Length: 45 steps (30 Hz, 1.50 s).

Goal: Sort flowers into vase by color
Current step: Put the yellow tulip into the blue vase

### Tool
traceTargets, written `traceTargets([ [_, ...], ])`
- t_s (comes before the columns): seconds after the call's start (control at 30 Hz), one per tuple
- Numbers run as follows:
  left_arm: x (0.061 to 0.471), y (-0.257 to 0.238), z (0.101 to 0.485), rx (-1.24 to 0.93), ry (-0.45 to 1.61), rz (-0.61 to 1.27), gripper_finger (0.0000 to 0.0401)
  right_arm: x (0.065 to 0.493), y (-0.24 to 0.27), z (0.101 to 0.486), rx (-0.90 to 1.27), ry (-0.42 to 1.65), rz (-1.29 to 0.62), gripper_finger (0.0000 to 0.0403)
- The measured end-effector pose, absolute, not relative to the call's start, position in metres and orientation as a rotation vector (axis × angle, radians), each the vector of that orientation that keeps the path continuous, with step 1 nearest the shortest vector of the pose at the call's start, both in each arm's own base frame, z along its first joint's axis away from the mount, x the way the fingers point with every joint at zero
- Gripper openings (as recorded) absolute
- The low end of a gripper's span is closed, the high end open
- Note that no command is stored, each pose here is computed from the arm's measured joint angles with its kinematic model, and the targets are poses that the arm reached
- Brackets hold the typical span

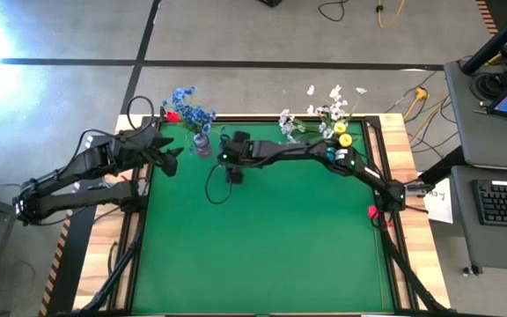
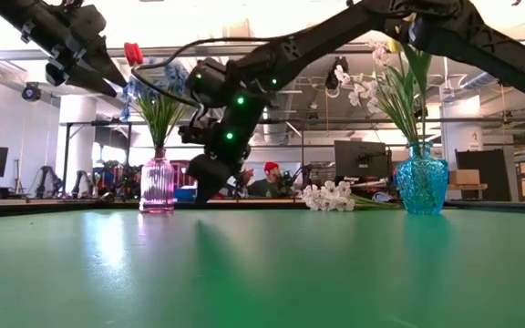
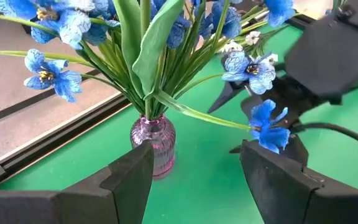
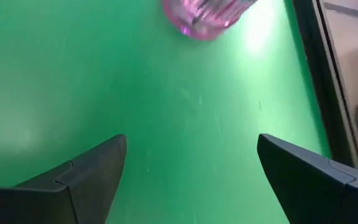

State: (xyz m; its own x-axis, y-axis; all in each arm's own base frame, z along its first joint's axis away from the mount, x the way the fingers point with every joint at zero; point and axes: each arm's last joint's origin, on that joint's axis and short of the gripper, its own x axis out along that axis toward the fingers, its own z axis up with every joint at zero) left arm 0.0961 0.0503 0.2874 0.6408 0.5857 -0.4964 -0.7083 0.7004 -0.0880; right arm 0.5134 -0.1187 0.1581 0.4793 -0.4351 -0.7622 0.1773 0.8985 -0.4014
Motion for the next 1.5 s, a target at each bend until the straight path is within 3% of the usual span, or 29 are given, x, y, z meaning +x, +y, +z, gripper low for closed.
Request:
traceTargets([
  [0.6,0.095,0.050,0.288,-0.262,0.458,0.741,0.0229,0.496,-0.078,0.154,-0.551,1.299,-0.209,0.0354],
  [0.9,0.095,0.050,0.289,-0.261,0.457,0.741,0.0229,0.483,-0.053,0.153,-0.809,1.496,-0.285,0.0354],
  [1.3,0.095,0.050,0.289,-0.250,0.461,0.738,0.0229,0.469,-0.055,0.157,-0.729,1.587,-0.339,0.0354],
  [1.5,0.095,0.050,0.289,-0.250,0.461,0.739,0.0229,0.460,-0.056,0.172,-0.480,1.593,-0.164,0.0354],
])
